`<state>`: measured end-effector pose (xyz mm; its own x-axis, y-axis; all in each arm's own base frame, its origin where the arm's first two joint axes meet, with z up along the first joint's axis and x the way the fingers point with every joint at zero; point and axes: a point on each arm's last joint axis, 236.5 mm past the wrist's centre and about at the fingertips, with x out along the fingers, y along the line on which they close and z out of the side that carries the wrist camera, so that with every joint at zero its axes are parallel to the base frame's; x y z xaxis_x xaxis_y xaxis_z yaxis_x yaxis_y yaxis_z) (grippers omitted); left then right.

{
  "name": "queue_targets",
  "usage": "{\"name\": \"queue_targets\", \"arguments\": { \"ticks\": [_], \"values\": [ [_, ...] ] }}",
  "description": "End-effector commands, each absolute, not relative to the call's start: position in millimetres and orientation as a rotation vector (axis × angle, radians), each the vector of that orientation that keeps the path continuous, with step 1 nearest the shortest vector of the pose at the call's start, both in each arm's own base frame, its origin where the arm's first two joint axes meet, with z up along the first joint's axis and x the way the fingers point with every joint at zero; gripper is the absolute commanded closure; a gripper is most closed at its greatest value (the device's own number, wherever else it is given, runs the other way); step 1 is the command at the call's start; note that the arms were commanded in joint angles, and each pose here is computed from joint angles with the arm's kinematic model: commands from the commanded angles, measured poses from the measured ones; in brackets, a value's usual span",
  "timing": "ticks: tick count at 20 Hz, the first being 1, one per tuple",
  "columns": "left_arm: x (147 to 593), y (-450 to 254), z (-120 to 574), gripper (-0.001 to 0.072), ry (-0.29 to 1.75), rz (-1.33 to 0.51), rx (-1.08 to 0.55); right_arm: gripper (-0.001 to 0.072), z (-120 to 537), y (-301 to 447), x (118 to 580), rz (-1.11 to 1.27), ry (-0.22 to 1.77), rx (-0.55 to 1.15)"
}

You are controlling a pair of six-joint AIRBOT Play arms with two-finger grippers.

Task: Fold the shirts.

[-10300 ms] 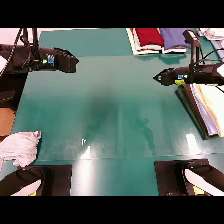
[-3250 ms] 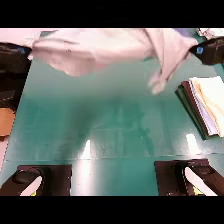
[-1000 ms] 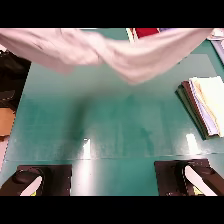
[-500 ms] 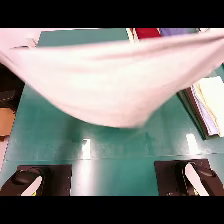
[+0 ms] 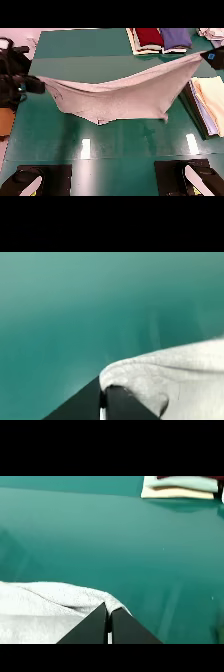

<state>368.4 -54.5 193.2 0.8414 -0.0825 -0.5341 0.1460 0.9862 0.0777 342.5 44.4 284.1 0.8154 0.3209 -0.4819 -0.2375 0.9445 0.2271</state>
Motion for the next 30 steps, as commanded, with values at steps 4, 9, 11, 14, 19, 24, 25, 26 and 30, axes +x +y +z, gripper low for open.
{"name": "queue_targets", "arguments": {
  "ticks": [4, 9, 11, 14, 19, 24, 25, 26, 30],
  "values": [
    [314.4, -42.8, 439.3, 0.0687, 0.019, -0.112, 0.047, 0.0699, 392.4, 46.9, 334.6, 0.294, 0.313, 0.040],
    [199.1, -30.6, 553.3, 0.0687, -0.223, -0.161, -0.042, 0.0699, 466.4, 17.9, 282.6, 0.121, 0.132, -0.077],
    [175.4, -30.0, 564.1, 0.0687, -0.237, -0.180, -0.056, 0.0699, 477.0, 6.7, 267.9, 0.059, 0.116, -0.074],
    [175.9, -30.7, 558.0, 0.0687, -0.204, -0.183, -0.055, 0.0700, 470.5, 4.3, 268.8, 0.053, 0.176, -0.073],
    [280.6, -51.9, 440.3, 0.0687, 0.197, -0.175, -0.011, 0.0700, 417.4, -4.5, 326.9, 0.082, 0.419, -0.055],
    [405.9, -77.9, 208.8, 0.0686, 0.716, -0.160, 0.052, 0.0700, 267.7, -19.7, 410.9, 0.106, 0.799, 0.035],
    [424.4, -82.0, 166.2, 0.0686, 0.773, -0.160, 0.060, 0.0700, 233.0, -20.7, 424.8, 0.115, 0.872, 0.060],
    [438.5, -85.2, 131.9, 0.0686, 0.816, -0.159, 0.065, 0.0700, 200.6, -20.9, 436.7, 0.120, 0.934, 0.077],
    [464.4, -90.2, 47.0, 0.0684, 0.960, -0.149, 0.074, 0.0699, 111.8, -2.3, 466.3, 0.164, 1.091, 0.097]
  ]
}}
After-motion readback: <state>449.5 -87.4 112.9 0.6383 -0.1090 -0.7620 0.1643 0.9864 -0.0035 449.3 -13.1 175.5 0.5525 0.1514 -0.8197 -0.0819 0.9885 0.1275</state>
